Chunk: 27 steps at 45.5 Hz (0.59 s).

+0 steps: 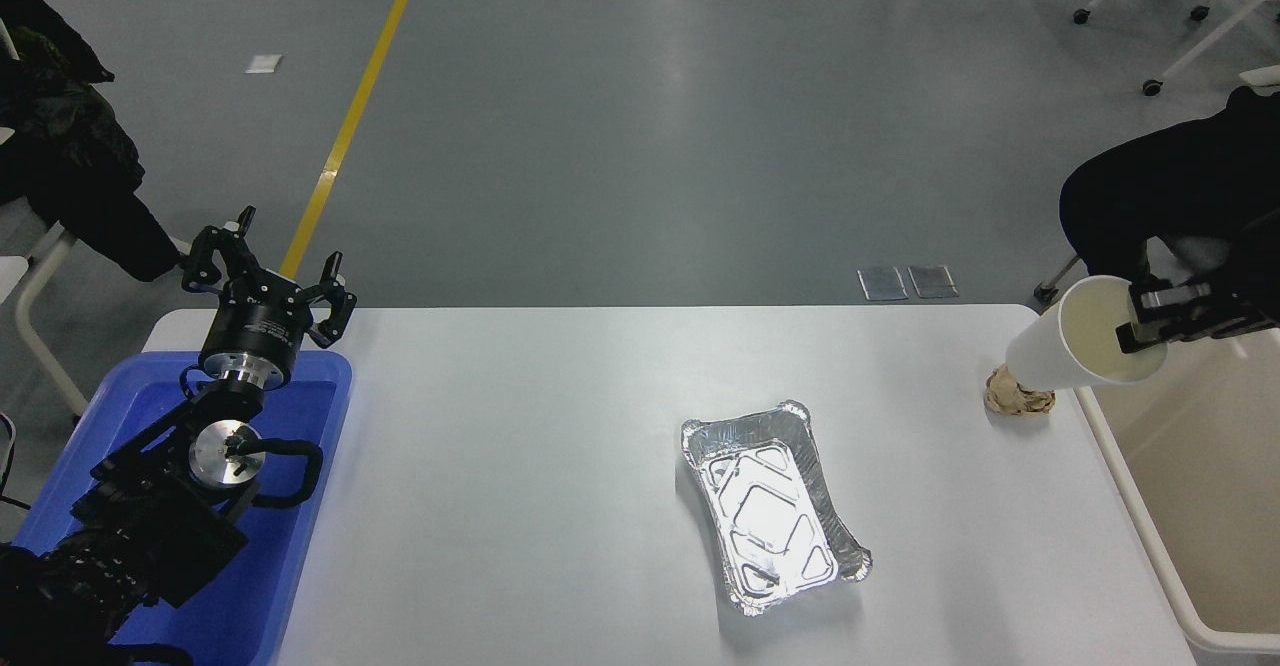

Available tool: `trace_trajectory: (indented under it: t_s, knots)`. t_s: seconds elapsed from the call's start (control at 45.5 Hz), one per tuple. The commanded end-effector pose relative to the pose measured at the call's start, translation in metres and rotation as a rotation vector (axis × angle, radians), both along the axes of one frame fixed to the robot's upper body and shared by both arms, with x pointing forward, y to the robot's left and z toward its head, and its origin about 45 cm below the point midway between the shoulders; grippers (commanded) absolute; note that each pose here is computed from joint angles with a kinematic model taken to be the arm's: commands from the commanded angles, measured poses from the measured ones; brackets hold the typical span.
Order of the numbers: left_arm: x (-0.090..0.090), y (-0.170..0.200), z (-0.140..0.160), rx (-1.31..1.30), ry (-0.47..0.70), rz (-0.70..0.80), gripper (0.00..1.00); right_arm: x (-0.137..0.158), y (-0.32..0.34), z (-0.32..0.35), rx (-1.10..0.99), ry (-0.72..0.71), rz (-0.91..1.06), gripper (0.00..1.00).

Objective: Pick up paper cup place in dustbin

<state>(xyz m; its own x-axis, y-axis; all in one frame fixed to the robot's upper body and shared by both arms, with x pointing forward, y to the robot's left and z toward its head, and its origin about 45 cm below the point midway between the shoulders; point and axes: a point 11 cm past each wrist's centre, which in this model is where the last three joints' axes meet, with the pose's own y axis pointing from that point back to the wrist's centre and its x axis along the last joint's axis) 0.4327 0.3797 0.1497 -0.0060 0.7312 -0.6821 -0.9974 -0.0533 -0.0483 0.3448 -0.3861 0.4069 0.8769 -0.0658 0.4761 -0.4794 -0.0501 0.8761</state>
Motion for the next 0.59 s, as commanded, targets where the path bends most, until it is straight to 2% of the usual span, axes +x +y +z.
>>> trace_trajectory:
  t_s: [0.0, 0.11, 0.352, 0.571]
  knots:
    - [0.0, 0.0, 0.0, 0.0, 0.0, -0.001, 0.99, 0.035, -0.041, 0.025, 0.071, -0.305, -0.188, 0.0]
    - [0.0, 0.0, 0.0, 0.0, 0.0, -0.001, 0.99, 0.047, -0.065, 0.011, 0.122, -0.462, -0.311, 0.0]
    - [0.0, 0.0, 0.0, 0.0, 0.0, -0.001, 0.99, 0.066, -0.119, -0.019, 0.22, -0.66, -0.529, 0.0]
    - [0.001, -0.001, 0.0, 0.0, -0.001, -0.001, 0.99, 0.06, -0.181, -0.055, 0.257, -0.773, -0.778, 0.0]
